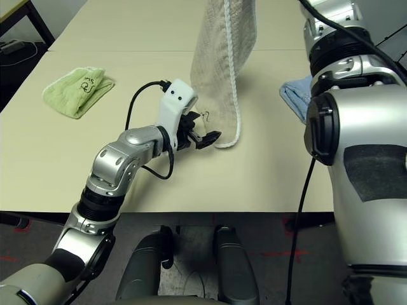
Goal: Fold the towel and set it aside.
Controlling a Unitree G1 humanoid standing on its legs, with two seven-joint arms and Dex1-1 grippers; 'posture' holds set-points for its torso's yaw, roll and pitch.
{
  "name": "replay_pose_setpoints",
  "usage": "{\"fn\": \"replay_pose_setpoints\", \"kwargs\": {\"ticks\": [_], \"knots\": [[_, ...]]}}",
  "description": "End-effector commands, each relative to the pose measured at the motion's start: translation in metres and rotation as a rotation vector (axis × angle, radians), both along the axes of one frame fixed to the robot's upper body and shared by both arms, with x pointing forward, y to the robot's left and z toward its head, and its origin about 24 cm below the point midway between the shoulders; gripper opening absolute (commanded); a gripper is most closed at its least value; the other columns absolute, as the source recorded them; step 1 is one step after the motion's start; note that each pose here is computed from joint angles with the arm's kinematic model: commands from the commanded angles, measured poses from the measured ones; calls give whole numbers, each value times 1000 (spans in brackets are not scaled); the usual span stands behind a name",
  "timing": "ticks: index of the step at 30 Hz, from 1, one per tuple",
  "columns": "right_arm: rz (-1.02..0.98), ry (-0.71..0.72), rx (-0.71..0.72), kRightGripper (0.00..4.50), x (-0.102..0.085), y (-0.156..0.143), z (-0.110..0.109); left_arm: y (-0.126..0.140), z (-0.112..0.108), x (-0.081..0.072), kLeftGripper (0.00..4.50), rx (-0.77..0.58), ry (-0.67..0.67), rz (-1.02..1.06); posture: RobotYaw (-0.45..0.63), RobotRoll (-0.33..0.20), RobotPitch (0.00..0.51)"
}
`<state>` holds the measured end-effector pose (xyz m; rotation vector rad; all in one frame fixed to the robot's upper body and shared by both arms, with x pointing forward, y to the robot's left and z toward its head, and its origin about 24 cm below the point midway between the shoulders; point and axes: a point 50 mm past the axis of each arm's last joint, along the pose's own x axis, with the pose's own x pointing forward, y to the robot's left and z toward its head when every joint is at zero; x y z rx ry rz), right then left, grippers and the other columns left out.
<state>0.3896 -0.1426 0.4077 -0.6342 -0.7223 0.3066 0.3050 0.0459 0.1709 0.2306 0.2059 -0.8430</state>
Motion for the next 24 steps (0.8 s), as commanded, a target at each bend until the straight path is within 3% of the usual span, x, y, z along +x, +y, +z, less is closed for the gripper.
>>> {"fn": "replay_pose_setpoints", "kwargs": {"ticks": [1,8,12,19,24], "knots": [[8,-17,46,37,-4,3,12,-3,-7,-4,4500,45,-33,-15,69,0,227],[2,-3,37,37,-2,7,10,-24,-11,0,4500,99,-104,-68,78,0,224],[-11,18,27,37,1,7,4,-38,8,0,4500,60,-161,-114,73,0,223],[-44,59,26,37,7,5,-8,-34,31,-7,4500,-11,-133,-125,100,0,228],[-49,78,37,37,10,9,-13,-33,28,-13,4500,5,-93,-119,121,0,230]]}}
